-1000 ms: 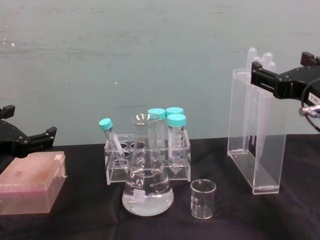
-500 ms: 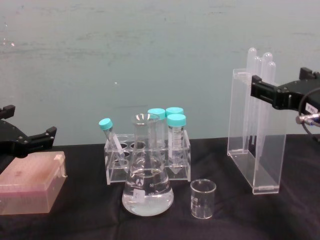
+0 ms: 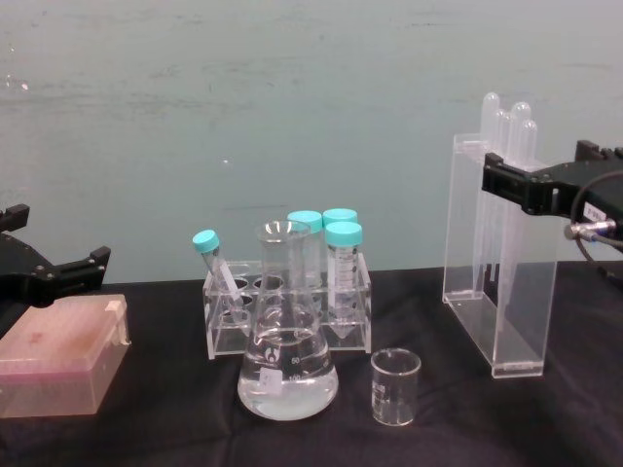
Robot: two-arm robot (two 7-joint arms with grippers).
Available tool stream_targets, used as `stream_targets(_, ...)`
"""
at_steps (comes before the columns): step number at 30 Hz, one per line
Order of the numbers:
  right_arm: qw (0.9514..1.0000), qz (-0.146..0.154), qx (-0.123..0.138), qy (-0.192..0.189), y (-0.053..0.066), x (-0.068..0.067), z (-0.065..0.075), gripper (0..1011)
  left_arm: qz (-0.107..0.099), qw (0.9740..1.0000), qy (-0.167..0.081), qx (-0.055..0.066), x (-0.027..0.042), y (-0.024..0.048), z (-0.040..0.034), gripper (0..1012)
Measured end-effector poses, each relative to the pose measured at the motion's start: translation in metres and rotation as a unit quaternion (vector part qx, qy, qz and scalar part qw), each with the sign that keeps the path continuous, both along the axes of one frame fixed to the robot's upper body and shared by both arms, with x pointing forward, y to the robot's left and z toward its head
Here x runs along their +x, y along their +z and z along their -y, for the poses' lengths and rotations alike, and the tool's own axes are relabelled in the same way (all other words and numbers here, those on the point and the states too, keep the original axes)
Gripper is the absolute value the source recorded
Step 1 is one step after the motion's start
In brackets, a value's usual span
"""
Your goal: Place the experimental apparatus aside using one hand.
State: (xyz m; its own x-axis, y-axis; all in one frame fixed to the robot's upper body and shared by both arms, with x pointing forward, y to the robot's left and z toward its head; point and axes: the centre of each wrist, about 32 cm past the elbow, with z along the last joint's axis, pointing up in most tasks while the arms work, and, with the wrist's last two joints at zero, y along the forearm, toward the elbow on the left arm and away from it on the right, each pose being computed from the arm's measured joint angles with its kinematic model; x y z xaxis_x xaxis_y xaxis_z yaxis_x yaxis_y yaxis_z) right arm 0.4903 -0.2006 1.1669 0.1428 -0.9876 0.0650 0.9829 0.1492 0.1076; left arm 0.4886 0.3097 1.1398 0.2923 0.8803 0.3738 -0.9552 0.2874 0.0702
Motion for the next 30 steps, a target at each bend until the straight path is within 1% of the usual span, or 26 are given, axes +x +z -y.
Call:
stream_targets(15,0.9999,-0.006,0.01,0.002,-0.002,0.0079,-0.0049,1000,0.0,1.0,0.0,0.0,0.0,0.0,0.0,1000)
stream_targets(30,0.9998,-0.005,0.017,0.0,-0.0027,0.0102,-0.0104,1000,0.0,1.0,0.0,0.0,0.0,0.0,0.0,1000)
